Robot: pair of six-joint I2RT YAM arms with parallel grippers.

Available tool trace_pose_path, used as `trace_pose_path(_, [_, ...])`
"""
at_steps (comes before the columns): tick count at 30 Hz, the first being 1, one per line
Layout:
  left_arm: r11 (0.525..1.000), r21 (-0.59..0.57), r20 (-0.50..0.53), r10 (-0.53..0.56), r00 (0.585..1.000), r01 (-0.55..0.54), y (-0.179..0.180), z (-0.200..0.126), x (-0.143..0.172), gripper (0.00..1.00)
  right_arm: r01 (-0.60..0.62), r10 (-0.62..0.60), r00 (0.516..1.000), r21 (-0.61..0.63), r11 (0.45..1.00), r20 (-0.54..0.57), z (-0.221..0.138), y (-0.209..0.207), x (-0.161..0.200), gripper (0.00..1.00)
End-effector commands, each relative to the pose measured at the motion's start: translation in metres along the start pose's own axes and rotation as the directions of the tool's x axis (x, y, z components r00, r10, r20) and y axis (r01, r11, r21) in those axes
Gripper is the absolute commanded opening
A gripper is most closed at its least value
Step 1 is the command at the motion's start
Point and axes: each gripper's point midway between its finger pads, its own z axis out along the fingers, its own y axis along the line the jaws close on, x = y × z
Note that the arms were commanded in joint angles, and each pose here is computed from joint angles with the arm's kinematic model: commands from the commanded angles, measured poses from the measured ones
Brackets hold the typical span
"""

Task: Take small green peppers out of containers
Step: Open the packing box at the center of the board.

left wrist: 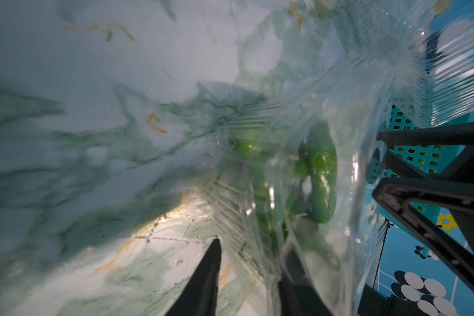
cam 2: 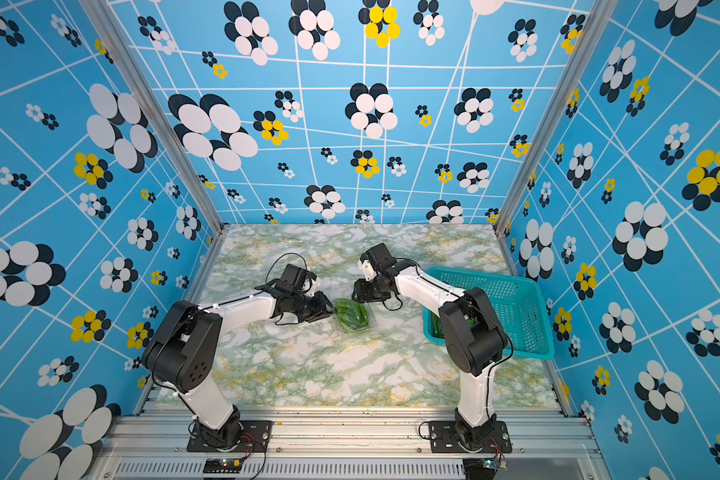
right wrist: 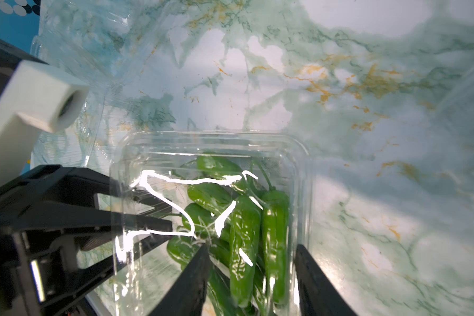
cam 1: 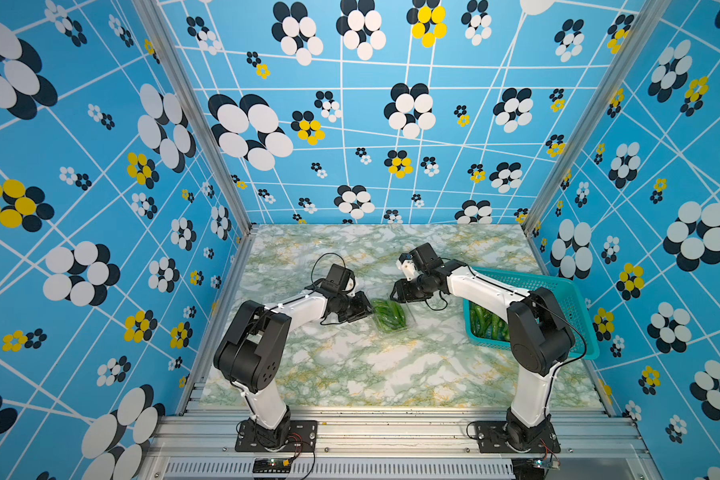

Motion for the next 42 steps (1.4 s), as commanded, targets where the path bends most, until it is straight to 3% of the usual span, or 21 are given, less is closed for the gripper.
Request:
trace_pose_path(1, [0.999,-0.022,0.008,0.030,1.000,-0.030,-0.001,-0.001,-0.005,0.26,0.055,-0.055,0.998,0.031,0.998,-0.019,-0.005,0.005,0.006,0.62])
trace_pose_path(8, [0.999,-0.043,-0.002,0.021,1.000,-0.021,0.002,0.000,-0.004,0.14,0.207,-0.250,0.949,0.214,0.955,0.195,-0.064,0.019,-0.019,0.74])
trace_pose_path(12, [0.999,-0.052,0.001,0.016,1.000,-0.016,0.002,0.001,-0.004,0.12,0.256,-0.316,0.924,0.268,0.929,0.215,-0.079,0.031,-0.016,0.73])
trace_pose_path(21, [0.993,-0.110,0.061,0.046,0.997,-0.039,0.007,-0.009,-0.010,0.12,0.333,-0.361,0.931,0.290,0.897,0.049,-0.028,0.056,0.017,0.62])
trace_pose_path(34, [0.996,-0.089,0.070,0.020,0.997,-0.014,0.005,-0.010,-0.009,0.12,0.344,-0.357,0.934,0.234,0.909,0.012,0.000,0.093,0.039,0.65])
trace_pose_path(42, [0.996,-0.083,0.071,0.018,0.997,-0.012,0.005,-0.012,-0.009,0.12,0.326,-0.334,0.943,0.257,0.910,-0.013,0.019,0.088,0.045,0.62])
